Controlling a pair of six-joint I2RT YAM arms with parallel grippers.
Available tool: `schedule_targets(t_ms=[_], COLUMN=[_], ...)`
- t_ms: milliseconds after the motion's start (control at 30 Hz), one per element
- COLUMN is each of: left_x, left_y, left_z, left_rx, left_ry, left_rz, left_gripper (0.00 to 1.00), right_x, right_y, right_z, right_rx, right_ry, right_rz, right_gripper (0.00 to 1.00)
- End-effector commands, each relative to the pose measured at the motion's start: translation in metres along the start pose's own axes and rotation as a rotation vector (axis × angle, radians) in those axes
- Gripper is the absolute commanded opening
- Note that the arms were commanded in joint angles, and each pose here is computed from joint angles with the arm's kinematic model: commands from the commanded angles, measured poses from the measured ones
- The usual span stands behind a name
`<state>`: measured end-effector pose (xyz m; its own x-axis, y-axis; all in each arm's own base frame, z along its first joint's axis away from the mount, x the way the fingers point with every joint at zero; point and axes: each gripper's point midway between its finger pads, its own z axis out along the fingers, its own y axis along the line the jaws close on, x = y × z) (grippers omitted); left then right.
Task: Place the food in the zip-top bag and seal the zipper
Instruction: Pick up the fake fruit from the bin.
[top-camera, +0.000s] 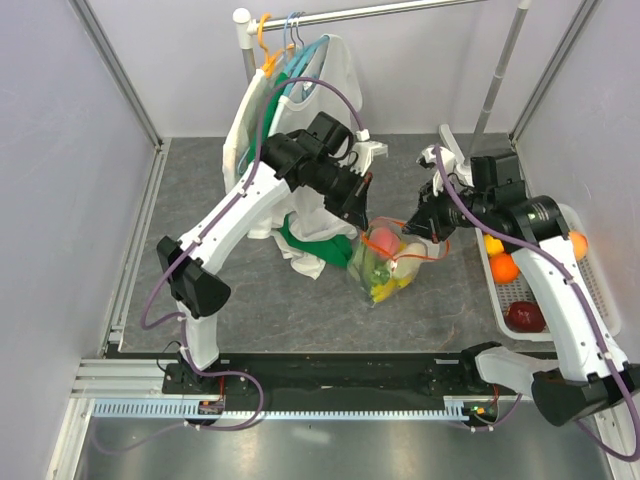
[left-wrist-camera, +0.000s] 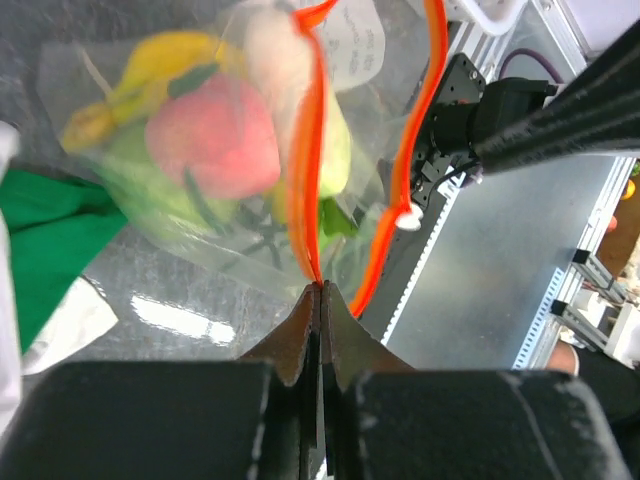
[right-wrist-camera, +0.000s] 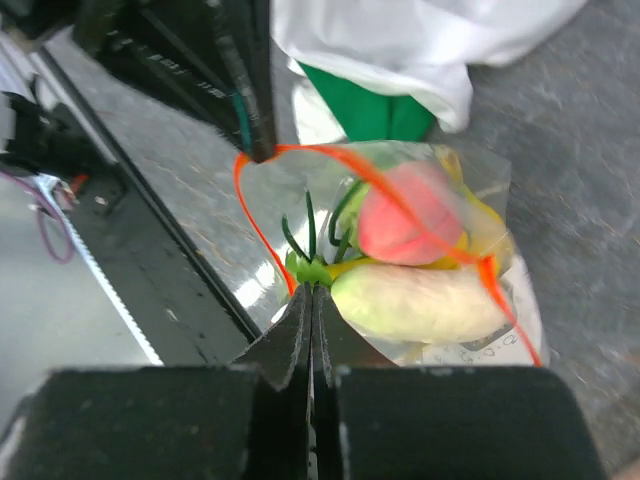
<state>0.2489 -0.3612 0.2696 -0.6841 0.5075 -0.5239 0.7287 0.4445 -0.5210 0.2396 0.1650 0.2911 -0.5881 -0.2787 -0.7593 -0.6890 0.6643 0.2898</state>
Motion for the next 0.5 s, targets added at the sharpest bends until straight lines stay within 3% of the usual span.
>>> schedule_targets(t_ms=[0,100,133,200,233,300,333,433,467], left_x=[-0.006,0.006,0.008,0.011,0.011,0.009,0.009,0.008,0.008], left_y=[-0.003,0.008,0.012,0.015,0.016,0.015,0.015,0.015,0.014], left_z=[-0.020,-0.010,-0.007,-0.004,-0.003,-0.002,-0.002,-0.002,-0.001], left_rx=[-0.016,-0.035,-0.038,-0.035,-0.033,-0.026,-0.026,-0.020,-0.015], left_ry=[-0.015,0.035,0.048,0.059,0.061,0.056,0.054,0.051,0.052], left_rz=[0.082,0.057,0.046,0.035,0.032,0.035,0.035,0.036,0.037], left_gripper=[0.02,0.02,0.02,0.02,0.02,0.02,0.02,0.02,0.02], right_x=[-0.019,-0.024,-0.019,-0.012,-0.002,0.007,0.024,0.057,0.065], right_y=[0.024,-0.002,-0.016,-0.052,-0.084,-0.108,-0.142,-0.189,-0.200], right_z=[-0.007,-0.012,-0.013,-0.022,-0.032,-0.041,-0.056,-0.075,-0.079], right_rx=[-0.103,0.055,0.118,0.258,0.326,0.329,0.378,0.418,0.433], right_ry=[-0.087,-0.091,-0.061,-0.008,0.023,0.052,0.099,0.255,0.301], right_rz=[0.015,-0.002,-0.004,-0.059,-0.006,-0.013,-0.010,-0.096,-0.115], right_gripper=[0.00,0.01,0.14,0.23,0.39,0.52,0.70,0.90,0.91])
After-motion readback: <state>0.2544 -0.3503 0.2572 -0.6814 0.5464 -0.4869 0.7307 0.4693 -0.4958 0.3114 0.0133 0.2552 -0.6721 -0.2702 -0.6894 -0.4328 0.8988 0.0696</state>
